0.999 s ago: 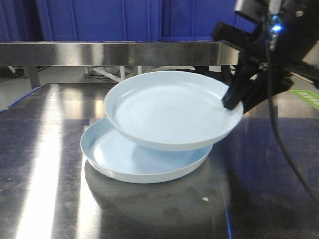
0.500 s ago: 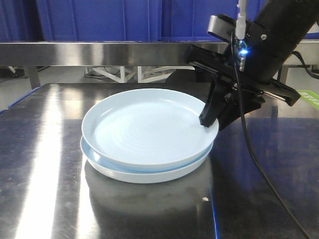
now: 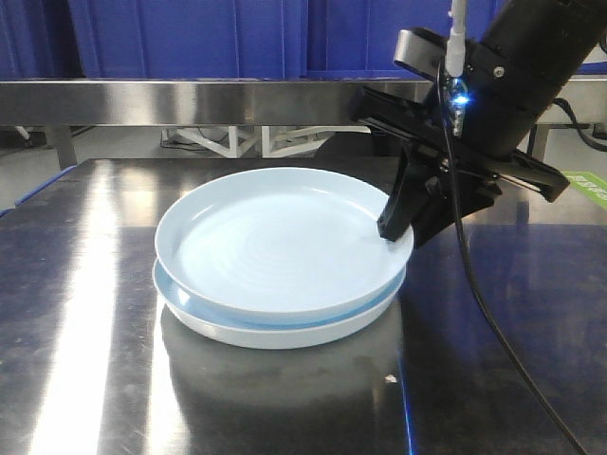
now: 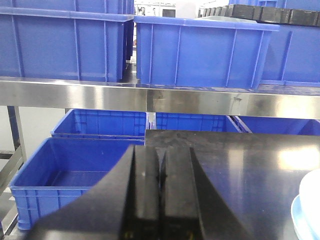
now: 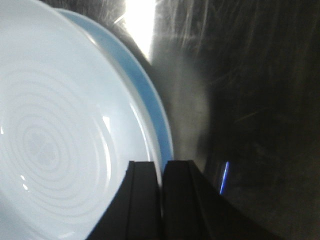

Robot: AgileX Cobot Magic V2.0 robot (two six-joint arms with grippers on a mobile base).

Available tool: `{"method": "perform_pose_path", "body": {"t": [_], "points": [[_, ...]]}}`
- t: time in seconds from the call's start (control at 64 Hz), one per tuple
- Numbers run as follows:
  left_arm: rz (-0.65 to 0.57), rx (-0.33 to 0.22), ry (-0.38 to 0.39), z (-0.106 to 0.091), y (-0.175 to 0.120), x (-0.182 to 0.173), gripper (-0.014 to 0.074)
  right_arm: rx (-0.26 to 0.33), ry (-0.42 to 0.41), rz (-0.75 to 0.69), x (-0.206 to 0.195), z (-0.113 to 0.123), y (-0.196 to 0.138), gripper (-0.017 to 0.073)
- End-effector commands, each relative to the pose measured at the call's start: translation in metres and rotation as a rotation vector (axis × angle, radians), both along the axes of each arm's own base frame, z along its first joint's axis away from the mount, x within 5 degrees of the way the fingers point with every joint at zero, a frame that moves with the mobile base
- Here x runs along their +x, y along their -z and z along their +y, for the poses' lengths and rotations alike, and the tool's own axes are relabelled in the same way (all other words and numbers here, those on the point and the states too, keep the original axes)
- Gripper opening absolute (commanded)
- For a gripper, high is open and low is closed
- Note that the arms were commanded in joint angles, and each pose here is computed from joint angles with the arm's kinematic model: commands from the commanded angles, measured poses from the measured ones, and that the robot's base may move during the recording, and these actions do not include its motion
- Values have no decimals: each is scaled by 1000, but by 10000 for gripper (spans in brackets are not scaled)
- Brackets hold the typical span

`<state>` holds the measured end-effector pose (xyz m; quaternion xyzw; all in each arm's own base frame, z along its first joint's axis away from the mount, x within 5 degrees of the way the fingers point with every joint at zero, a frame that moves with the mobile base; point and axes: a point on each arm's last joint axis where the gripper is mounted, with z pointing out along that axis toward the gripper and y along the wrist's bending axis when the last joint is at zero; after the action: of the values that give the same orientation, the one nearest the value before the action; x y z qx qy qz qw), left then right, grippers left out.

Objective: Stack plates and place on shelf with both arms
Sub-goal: 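Lift the plate and lower it onto the centered plate with right gripper, then grip the rim of the stacked plates with the right gripper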

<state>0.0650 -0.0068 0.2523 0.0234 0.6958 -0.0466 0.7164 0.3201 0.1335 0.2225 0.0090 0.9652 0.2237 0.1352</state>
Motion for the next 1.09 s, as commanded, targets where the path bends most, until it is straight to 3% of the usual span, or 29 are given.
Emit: {"method": "perform_pose_path", "body": {"t": [0.0, 0.187, 0.593, 1.077], "points": [[-97, -22, -19, 2, -17, -1, 81, 53, 13, -58, 0, 2, -24, 78], [-97, -22, -19, 2, -17, -1, 81, 52, 12, -57, 0, 2, -24, 237], [-97, -22, -19, 2, -17, -1, 81, 29, 3, -69, 1, 1, -24, 381], [-97, -22, -19, 2, -17, -1, 81, 12, 5, -51, 6, 4, -9, 386]]}}
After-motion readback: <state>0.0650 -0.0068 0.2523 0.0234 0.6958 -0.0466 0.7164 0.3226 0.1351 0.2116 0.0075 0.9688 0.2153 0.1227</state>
